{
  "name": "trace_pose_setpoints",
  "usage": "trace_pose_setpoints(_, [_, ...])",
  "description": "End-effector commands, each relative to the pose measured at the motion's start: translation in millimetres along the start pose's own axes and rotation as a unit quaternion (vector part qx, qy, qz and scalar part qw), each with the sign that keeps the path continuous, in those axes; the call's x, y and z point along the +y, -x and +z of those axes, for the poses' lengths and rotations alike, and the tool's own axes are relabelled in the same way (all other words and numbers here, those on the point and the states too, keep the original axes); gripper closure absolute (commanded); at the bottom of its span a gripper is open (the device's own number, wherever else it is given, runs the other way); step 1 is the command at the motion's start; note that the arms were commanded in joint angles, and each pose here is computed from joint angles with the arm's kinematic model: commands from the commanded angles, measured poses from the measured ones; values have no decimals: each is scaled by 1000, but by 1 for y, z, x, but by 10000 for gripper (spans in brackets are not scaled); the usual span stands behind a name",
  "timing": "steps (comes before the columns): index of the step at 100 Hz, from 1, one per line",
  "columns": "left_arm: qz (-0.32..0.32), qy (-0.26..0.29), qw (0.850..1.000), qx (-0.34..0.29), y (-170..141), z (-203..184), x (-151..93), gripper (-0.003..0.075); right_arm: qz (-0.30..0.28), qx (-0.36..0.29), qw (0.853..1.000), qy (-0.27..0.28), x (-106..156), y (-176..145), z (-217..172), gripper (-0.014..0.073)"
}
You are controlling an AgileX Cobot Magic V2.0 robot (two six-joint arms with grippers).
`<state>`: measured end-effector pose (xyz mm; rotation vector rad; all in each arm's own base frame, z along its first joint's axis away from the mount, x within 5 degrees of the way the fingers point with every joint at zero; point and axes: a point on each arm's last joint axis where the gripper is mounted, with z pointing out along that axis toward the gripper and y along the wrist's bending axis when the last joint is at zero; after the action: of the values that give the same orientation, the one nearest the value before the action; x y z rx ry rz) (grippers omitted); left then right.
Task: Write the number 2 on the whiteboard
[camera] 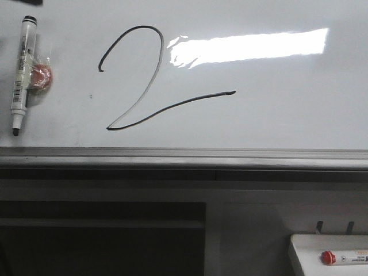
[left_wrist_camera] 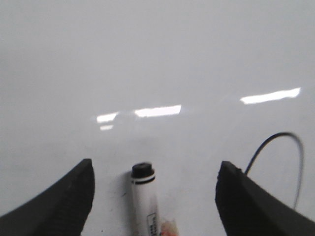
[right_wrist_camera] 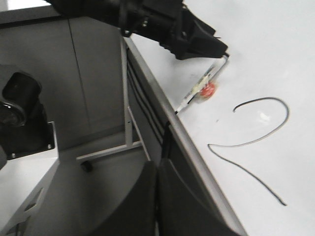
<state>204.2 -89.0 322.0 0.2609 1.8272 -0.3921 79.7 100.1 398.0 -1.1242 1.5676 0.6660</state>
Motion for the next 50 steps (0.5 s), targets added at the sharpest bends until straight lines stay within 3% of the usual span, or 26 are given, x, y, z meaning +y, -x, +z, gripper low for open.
trace_pose_setpoints(1, [11,-7,996,-85,29,-38,-4,240,-21,-50,997,-51,1,10,-17,666])
trace_pose_setpoints(10, [49,-26,990,-133,40,-78,-9,249,-32,-59,993,-95,5,0,-28,666])
trace_pose_setpoints(17, [84,-39,983,-162,41,-107,-13,316,-25,-66,988,-138,6,-15,-34,666])
trace_pose_setpoints(40, [135,-91,966,-201,0,-182,-19,744,-17,-149,954,-260,18,-81,-51,666])
trace_pose_setpoints(50, [141,-101,960,-219,-24,-199,-18,741,-20,-169,945,-279,26,-110,-53,666])
